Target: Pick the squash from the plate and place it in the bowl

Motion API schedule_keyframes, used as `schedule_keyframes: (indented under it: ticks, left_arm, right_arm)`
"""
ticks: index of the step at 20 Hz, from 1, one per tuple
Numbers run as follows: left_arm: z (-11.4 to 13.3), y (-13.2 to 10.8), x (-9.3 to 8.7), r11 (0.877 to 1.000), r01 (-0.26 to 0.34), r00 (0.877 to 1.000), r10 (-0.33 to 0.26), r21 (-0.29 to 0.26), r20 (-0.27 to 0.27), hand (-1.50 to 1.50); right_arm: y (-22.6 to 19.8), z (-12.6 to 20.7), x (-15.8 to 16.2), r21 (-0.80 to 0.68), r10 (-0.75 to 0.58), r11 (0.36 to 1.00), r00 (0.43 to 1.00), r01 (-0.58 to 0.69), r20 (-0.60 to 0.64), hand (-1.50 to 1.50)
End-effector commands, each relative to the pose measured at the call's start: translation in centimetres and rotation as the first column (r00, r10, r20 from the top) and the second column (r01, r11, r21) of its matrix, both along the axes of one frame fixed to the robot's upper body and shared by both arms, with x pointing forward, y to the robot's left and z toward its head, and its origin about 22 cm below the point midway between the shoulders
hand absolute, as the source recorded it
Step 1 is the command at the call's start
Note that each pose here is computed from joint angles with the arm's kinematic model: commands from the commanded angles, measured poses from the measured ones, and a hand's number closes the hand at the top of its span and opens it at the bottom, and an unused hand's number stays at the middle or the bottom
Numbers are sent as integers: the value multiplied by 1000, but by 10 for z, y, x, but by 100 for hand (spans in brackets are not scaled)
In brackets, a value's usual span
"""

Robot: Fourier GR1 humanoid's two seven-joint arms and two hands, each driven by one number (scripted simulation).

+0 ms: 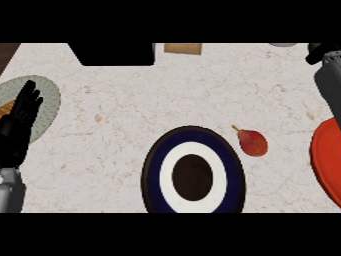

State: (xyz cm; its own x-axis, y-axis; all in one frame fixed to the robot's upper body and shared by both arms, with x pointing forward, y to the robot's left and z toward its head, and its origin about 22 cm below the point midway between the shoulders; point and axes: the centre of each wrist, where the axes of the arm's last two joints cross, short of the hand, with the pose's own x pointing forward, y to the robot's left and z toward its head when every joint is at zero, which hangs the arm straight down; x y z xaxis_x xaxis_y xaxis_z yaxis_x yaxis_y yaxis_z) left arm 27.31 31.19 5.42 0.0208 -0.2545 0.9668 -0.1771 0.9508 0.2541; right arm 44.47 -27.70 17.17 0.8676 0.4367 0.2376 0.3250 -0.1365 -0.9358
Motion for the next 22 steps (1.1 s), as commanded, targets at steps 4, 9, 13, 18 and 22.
schedule_keyframes:
  ticks: [4,9,13,18,22]
  left_arm:
    - [-5,6,-4,1000,-23,1000,23,9,-14,0]
    - [-10,3,-15,999,-31,1000,31,-13,-6,0]
    - [-2,17,-11,1000,-20,1000,19,-22,-17,0]
    - [-1,11,-14,1000,-25,1000,25,-8,-2,0]
    - [-11,-4,-12,1000,-11,1000,11,2,4,0]
  right_arm:
    - [-12,42,-3,44,-285,958,944,282,168,150]
    - [-33,23,-22,92,-294,955,930,281,220,150]
    - [-64,0,-46,110,-300,953,922,281,243,150]
    - [-107,-25,-90,107,-315,949,916,298,247,150]
    - [-140,-42,-121,117,-333,943,907,313,258,150]
